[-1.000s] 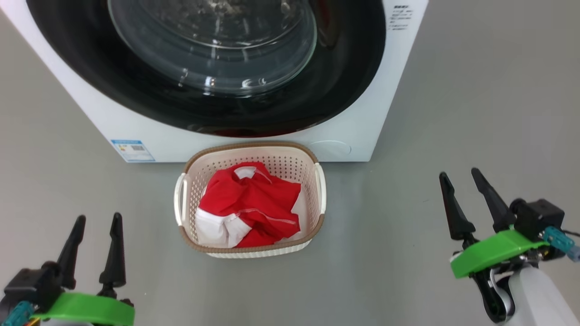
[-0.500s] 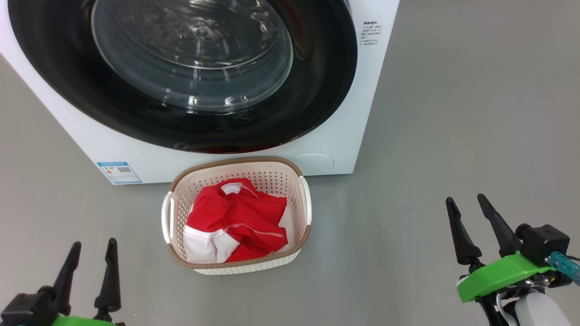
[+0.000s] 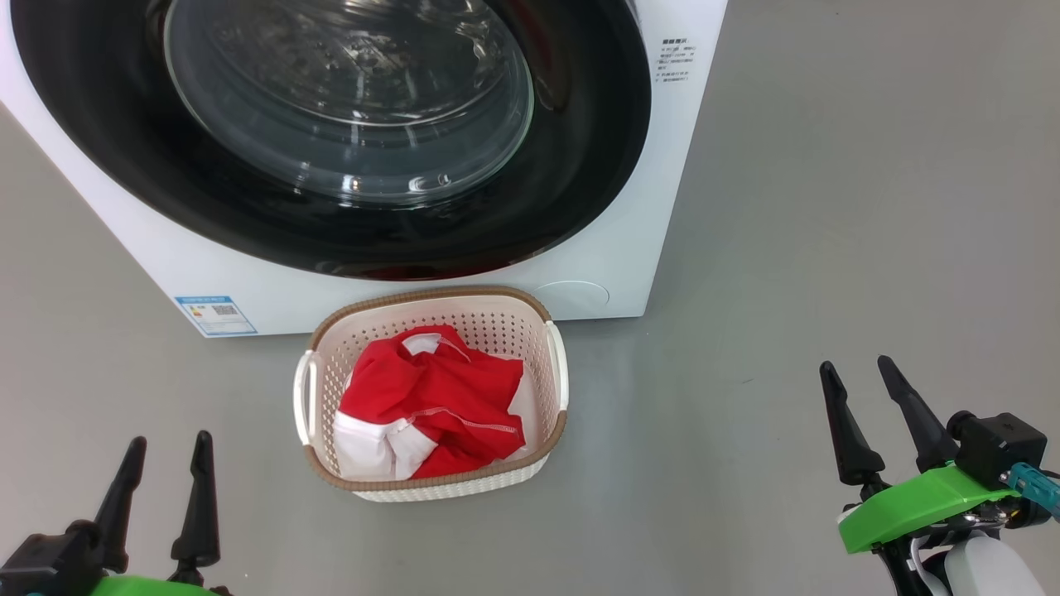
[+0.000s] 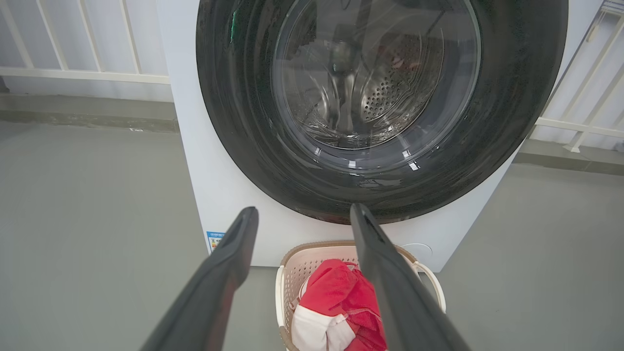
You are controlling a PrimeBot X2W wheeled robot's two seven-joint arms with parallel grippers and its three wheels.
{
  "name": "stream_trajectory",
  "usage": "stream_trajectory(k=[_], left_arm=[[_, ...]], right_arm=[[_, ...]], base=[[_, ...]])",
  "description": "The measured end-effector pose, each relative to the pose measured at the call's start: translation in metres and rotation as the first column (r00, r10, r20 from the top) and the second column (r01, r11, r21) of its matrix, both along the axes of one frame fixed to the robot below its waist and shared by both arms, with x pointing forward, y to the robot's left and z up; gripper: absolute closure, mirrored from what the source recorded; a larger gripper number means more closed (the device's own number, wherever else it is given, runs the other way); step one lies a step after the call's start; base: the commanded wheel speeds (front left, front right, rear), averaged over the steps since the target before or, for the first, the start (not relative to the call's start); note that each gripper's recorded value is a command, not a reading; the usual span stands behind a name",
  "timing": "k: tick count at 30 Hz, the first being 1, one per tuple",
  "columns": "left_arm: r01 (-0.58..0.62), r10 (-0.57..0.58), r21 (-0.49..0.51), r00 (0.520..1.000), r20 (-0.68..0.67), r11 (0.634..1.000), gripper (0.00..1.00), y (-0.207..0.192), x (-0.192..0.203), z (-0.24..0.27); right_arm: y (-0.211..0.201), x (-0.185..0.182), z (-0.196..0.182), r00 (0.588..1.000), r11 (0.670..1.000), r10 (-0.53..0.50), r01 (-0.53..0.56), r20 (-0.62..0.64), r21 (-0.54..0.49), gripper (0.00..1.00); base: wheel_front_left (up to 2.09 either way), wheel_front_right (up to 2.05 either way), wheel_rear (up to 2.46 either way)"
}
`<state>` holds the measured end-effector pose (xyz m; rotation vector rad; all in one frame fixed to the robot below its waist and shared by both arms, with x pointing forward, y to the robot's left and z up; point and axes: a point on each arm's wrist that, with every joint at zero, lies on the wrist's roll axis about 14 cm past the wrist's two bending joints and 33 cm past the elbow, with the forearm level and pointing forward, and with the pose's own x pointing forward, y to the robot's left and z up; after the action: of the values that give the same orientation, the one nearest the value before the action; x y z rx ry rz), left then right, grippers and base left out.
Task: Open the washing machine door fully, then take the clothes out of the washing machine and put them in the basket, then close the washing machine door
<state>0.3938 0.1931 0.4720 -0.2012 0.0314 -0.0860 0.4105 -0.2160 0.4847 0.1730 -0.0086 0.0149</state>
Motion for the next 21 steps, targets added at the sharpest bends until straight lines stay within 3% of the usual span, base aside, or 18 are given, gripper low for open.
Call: stream_trajectory(k=[10, 11, 21], left_arm=[[0.002, -0.002, -0.01, 1.0, 0.001, 1.0, 0.0, -0.001, -0.001, 0.001], [0.002, -0.002, -0.013, 1.0, -0.003, 1.0, 1.0, -0.002, -0.001, -0.001], [-0.005, -0.007, -0.097, 0.992, -0.125, 0.995, 1.0, -0.024, -0.017, -0.037]], right_arm=[[0.003, 0.0, 0.001, 1.0, 1.0, 0.009, -0.009, 0.002, 0.0, 0.0], [0.003, 0.0, -0.001, 1.0, 1.0, 0.009, -0.009, -0.002, 0.001, 1.0], [0.014, -0.022, -0.047, 0.989, 0.998, 0.002, 0.007, -0.147, 0.064, 1.0]], base=[[0.0, 0.0, 0.0], [0.0, 0.0, 0.0], [0.0, 0.0, 0.0]])
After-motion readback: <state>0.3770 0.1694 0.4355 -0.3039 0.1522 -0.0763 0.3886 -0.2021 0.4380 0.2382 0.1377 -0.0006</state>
